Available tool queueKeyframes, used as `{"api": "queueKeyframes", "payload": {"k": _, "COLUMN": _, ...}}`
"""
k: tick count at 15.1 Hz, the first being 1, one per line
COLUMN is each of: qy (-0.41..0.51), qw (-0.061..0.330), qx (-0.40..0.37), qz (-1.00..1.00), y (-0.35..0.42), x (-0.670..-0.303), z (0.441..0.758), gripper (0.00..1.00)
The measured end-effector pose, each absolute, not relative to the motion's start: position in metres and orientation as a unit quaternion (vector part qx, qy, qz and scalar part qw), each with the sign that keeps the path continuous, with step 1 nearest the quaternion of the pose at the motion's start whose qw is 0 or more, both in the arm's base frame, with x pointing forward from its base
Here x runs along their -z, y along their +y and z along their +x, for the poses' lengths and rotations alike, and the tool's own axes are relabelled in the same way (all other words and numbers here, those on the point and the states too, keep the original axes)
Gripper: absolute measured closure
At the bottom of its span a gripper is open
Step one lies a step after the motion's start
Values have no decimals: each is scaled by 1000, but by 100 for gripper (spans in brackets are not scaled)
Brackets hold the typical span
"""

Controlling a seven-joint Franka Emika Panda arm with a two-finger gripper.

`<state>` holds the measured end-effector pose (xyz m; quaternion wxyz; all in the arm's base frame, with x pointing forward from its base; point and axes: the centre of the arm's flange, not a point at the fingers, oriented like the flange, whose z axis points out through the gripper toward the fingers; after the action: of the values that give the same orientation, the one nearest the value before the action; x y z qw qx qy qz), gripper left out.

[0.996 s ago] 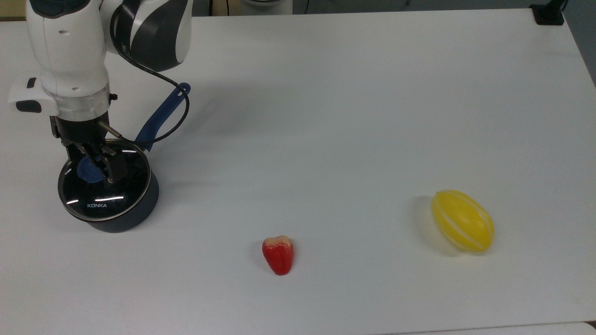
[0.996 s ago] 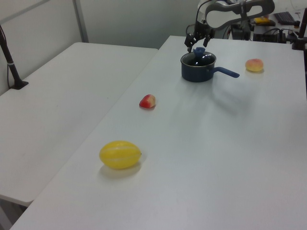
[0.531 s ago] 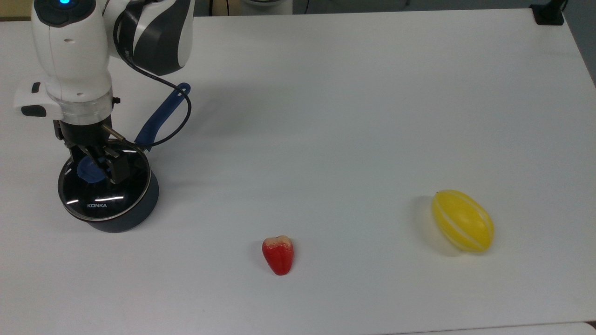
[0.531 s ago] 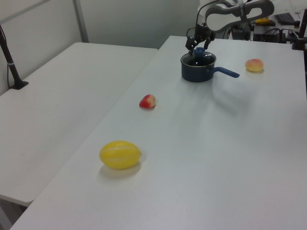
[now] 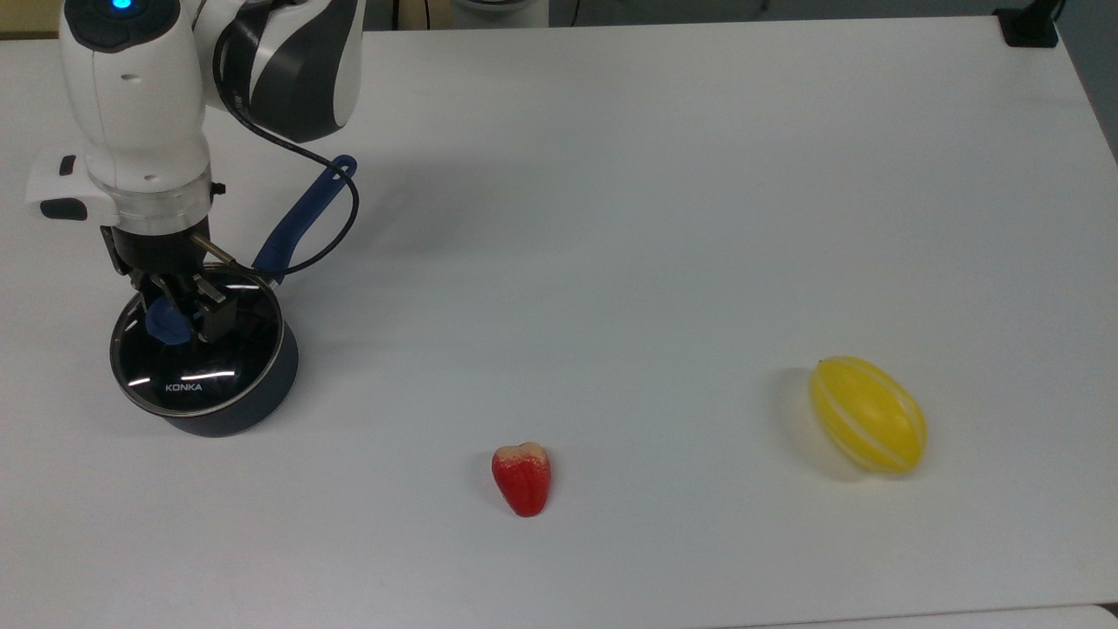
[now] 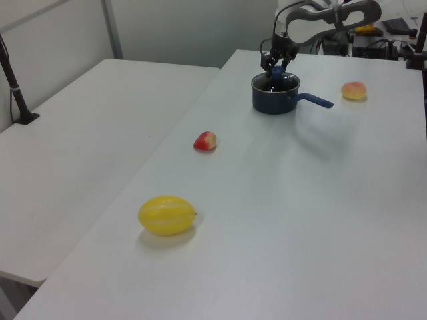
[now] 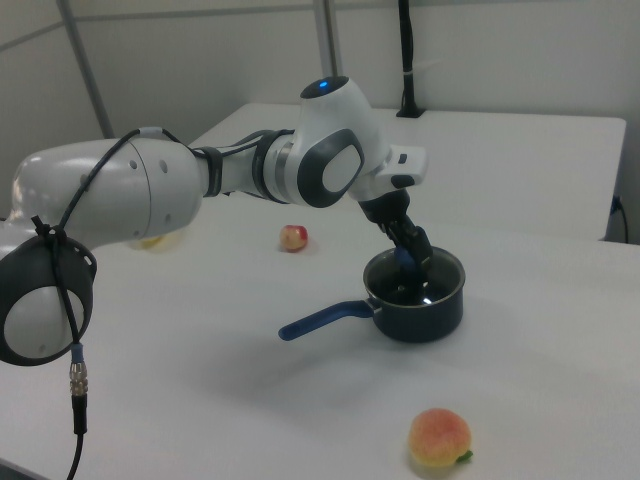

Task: Open lid
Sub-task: 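Close the gripper on the blue knob of the glass lid, then lift the glass lid off the saucepan and carry it away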

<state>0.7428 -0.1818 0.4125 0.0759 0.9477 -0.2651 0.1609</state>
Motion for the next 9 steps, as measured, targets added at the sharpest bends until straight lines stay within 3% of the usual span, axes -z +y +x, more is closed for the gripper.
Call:
{"api": "queueKeyframes", "payload": {"k": 4, "qy": -262, "qw": 76, "qx": -167, "qz": 948, "y": -181, "x": -422, "z": 742, "gripper": 34}}
{"api": "queueKeyframes", "payload": {"k": 9, "qy": -262, "qw": 72, "qx": -189, "qz": 943, "y": -179, "x": -473, "z": 731, "gripper": 34}}
